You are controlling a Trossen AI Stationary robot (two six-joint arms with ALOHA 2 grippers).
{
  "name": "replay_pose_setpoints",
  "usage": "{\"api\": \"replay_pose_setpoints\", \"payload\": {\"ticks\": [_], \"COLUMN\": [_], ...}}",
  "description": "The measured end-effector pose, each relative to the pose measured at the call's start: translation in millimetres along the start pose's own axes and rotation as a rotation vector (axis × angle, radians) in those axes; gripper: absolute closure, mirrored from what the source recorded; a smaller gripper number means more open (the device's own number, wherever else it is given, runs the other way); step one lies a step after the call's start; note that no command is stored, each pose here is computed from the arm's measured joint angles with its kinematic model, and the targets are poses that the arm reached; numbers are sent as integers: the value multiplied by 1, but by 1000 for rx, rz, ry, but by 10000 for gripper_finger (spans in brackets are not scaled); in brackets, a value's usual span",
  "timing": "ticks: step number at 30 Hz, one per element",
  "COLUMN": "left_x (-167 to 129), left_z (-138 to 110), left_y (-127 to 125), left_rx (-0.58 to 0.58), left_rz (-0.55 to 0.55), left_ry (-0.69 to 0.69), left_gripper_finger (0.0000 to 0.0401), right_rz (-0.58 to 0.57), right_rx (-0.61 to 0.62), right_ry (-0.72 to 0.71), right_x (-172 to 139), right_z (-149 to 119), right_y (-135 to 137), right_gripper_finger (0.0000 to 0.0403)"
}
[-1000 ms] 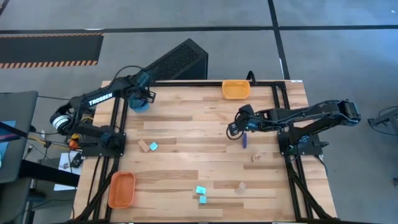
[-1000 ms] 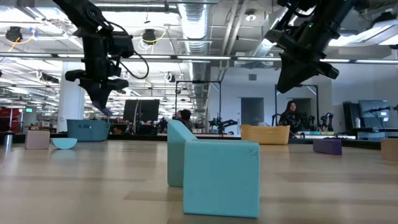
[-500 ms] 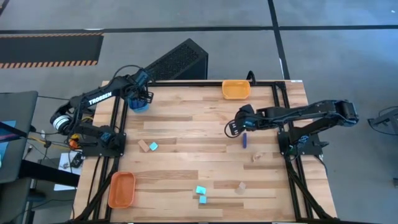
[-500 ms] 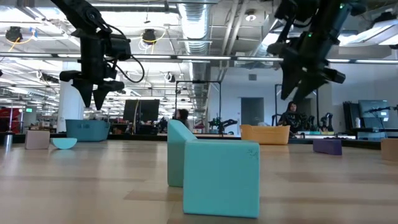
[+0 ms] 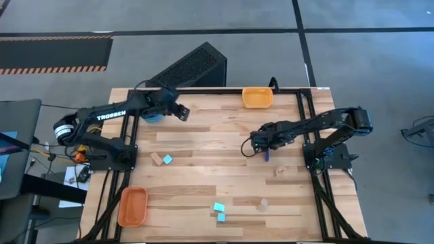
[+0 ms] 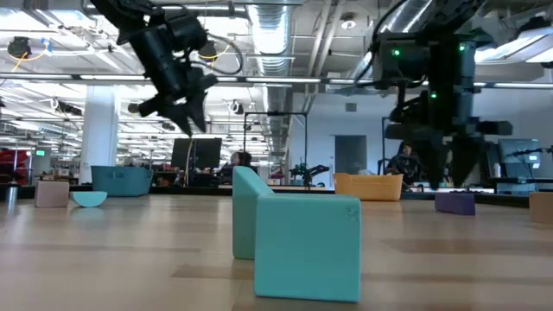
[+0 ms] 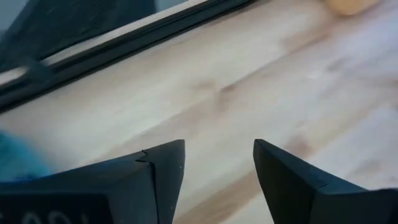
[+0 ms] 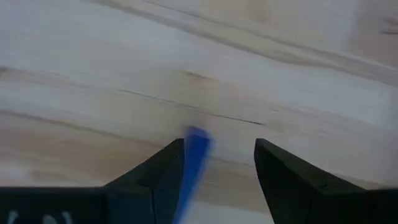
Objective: Sort & place blocks by color
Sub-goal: Put the blue block into the green bin
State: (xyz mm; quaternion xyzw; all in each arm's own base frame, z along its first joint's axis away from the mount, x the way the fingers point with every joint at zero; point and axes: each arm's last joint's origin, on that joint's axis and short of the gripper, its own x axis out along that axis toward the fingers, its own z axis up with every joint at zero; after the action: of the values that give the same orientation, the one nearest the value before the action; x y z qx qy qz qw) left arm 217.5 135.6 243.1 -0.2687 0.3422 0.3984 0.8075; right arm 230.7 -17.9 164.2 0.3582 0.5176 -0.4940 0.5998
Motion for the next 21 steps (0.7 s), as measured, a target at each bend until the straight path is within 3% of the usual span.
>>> {"api": "replay_pose_setpoints", "payload": {"ticks": [2, 8, 13, 17, 21], "left_x": [-2, -4, -5, -6, -7], "left_z": [-2, -7, -10, -14, -22], "left_y": [-9, -21, -25, -28, -29], "left_rx": [16, 35, 39, 58, 82], "left_rz": [-29, -47, -53, -55, -29], "left_ry": [-14, -34, -20, 1, 51], "left_gripper_finger": [223, 223, 223, 223, 226], "right_rz": [-21, 59, 10, -7, 32], "right_rx": [-9, -28, -28, -58, -83], "right_ry": [14, 31, 92, 117, 120], "right_x": [0, 1, 12, 21, 21], "right_z": [-4, -4, -8, -15, -20], "right_y": [-1, 6, 9, 15, 20], "right_gripper_finger": [182, 191, 209, 236, 290]}}
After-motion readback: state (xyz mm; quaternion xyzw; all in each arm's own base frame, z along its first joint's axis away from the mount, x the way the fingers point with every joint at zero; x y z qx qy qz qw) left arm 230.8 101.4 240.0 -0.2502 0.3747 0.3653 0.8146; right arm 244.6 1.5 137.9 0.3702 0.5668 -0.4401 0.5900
